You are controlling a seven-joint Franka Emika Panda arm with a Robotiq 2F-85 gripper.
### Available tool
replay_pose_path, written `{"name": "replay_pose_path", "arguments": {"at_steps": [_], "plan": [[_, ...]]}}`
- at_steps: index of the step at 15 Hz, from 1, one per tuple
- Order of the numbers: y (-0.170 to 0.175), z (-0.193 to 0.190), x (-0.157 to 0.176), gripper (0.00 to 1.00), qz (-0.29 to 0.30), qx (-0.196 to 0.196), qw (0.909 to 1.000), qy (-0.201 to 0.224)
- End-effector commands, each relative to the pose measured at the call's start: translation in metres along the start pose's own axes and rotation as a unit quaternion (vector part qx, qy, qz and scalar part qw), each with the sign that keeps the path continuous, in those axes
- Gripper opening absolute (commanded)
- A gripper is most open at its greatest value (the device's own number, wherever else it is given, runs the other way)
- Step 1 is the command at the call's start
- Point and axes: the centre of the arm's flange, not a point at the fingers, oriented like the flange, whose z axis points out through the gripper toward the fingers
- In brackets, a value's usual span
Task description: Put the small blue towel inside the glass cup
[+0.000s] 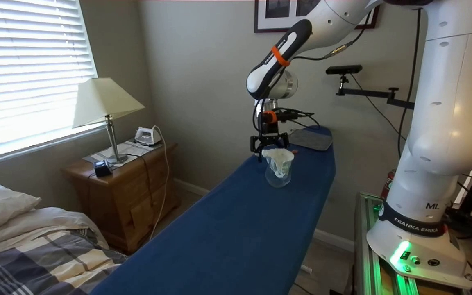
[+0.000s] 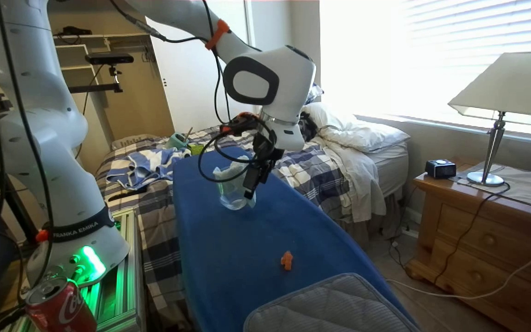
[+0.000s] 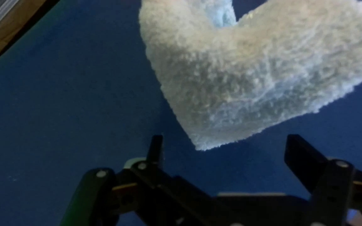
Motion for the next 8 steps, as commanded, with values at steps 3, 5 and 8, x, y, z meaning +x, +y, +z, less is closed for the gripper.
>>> {"name": "replay_pose_path", "arguments": {"at_steps": [3, 5, 8], "plan": [[-0.0095, 0.0071, 0.0164, 0.53, 0.010, 0.005, 0.9994, -0.032], [-0.0105, 0.0096, 0.0180, 0.41, 0.011, 0.003, 0.9993, -0.034], [-0.0112, 0.0076, 0.0164, 0.20, 0.011, 0.001, 0.9995, -0.028]]}}
